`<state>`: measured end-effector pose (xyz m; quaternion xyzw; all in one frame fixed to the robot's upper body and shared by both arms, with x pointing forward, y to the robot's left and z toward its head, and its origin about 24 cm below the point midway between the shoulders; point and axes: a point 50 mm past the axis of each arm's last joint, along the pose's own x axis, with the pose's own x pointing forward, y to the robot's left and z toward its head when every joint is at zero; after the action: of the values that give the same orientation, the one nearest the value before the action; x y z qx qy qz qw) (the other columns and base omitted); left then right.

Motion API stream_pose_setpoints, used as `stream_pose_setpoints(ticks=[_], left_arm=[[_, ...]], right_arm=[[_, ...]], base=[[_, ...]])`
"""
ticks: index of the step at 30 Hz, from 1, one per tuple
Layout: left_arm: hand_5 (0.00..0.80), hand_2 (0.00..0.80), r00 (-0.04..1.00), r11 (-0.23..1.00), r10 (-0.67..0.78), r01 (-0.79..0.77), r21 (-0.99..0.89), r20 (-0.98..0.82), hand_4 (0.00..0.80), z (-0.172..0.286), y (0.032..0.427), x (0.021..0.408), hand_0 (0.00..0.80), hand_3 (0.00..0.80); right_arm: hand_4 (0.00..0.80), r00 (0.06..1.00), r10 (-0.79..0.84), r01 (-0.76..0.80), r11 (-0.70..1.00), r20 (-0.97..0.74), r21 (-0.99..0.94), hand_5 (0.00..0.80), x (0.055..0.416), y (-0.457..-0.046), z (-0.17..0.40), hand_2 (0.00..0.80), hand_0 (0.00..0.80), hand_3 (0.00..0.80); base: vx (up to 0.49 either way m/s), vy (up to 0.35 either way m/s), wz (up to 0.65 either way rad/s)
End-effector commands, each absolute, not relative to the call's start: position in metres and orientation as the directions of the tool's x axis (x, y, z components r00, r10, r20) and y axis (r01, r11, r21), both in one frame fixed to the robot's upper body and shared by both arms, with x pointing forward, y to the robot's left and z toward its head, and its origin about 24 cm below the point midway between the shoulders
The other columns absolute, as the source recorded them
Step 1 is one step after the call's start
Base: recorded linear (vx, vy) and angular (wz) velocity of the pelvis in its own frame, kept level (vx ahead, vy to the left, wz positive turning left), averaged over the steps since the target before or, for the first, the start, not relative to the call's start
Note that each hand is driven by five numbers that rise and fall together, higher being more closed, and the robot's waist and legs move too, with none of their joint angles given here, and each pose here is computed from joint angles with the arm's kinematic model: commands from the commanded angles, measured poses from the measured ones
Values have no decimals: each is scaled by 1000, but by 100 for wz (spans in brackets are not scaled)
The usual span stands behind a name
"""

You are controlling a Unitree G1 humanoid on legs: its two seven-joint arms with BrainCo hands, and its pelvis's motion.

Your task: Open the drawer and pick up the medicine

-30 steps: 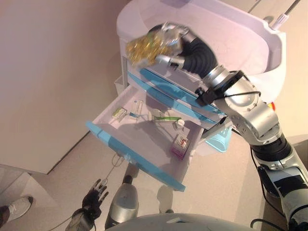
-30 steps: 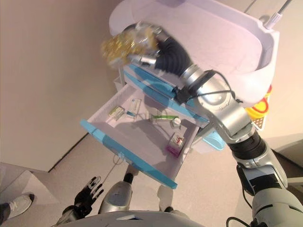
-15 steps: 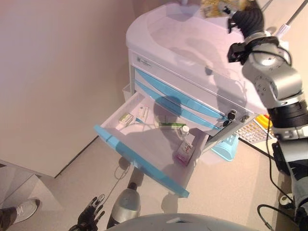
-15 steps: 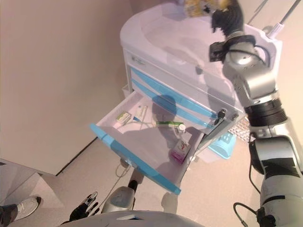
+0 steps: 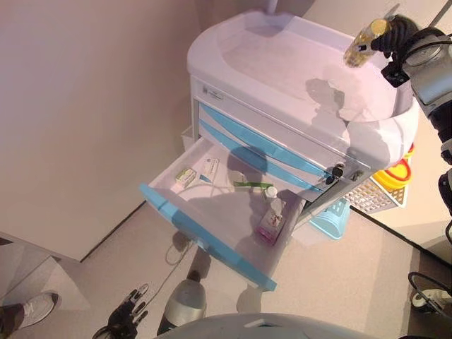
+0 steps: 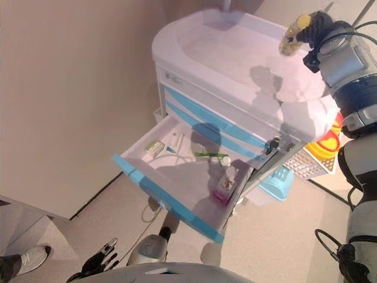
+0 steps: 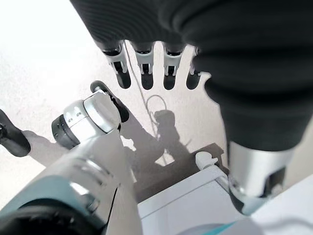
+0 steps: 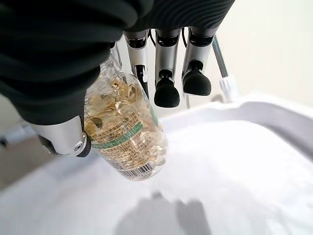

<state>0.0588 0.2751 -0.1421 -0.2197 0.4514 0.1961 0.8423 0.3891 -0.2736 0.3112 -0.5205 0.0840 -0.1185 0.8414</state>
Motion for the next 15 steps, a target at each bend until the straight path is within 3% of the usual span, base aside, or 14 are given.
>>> stream_pose_setpoints(ticks=[1, 15], left_arm=[[0, 0, 518, 853, 155, -499, -150, -841, 0, -133, 294, 59, 0, 0], [0, 0, 534, 871, 127, -463, -163, -836, 0, -133, 291, 61, 0, 0]], right_arm=[[800, 964, -256, 164, 351, 74, -922, 800, 380, -273, 354, 800, 800, 800], [800, 964, -253, 56, 477, -77, -877, 800, 392, -289, 296, 800, 800, 800]], base=[[0, 0, 0], [0, 0, 0]])
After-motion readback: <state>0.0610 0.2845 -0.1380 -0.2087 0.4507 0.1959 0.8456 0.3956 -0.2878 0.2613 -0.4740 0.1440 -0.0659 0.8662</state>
